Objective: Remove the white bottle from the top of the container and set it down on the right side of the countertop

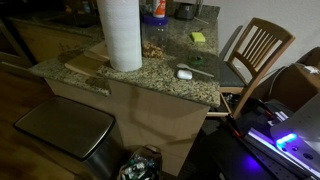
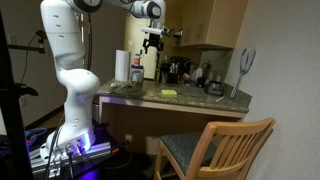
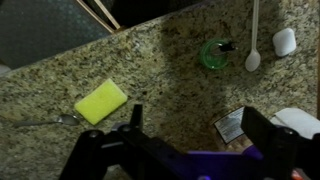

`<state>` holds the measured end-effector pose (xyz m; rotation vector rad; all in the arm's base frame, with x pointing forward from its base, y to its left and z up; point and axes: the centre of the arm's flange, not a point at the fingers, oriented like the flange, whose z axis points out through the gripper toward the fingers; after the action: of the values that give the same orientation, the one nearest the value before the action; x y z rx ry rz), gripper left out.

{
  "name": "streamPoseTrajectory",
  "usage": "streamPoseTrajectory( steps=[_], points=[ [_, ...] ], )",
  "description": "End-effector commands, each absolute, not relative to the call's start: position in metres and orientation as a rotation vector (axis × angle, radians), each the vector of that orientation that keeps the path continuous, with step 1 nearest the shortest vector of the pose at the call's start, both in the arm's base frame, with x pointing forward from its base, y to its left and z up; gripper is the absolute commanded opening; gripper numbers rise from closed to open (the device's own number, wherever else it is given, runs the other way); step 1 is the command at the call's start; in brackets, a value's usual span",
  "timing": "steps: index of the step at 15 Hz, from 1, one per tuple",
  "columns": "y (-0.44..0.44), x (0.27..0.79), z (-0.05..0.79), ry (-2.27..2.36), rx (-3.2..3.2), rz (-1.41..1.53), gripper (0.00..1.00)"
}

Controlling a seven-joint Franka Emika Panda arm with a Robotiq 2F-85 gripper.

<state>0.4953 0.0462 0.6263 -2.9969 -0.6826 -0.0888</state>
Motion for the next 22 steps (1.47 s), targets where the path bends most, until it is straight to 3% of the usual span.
streamPoseTrajectory(
  steps=[1,6,8,9,22],
  points=[
    [0.116,0.501,0.614,-0.925,-2.841,-0.079,1.00],
    [0.198,0.507,0.603,-0.995,-2.783,-0.273,1.00],
    [0.203,0.500,0.617,-1.022,-2.818,-0.401,1.00],
    [0.202,0.503,0.612,-1.009,-2.794,-0.311,1.00],
    [0.252,0.516,0.581,-1.037,-2.750,-0.562,1.00]
  ],
)
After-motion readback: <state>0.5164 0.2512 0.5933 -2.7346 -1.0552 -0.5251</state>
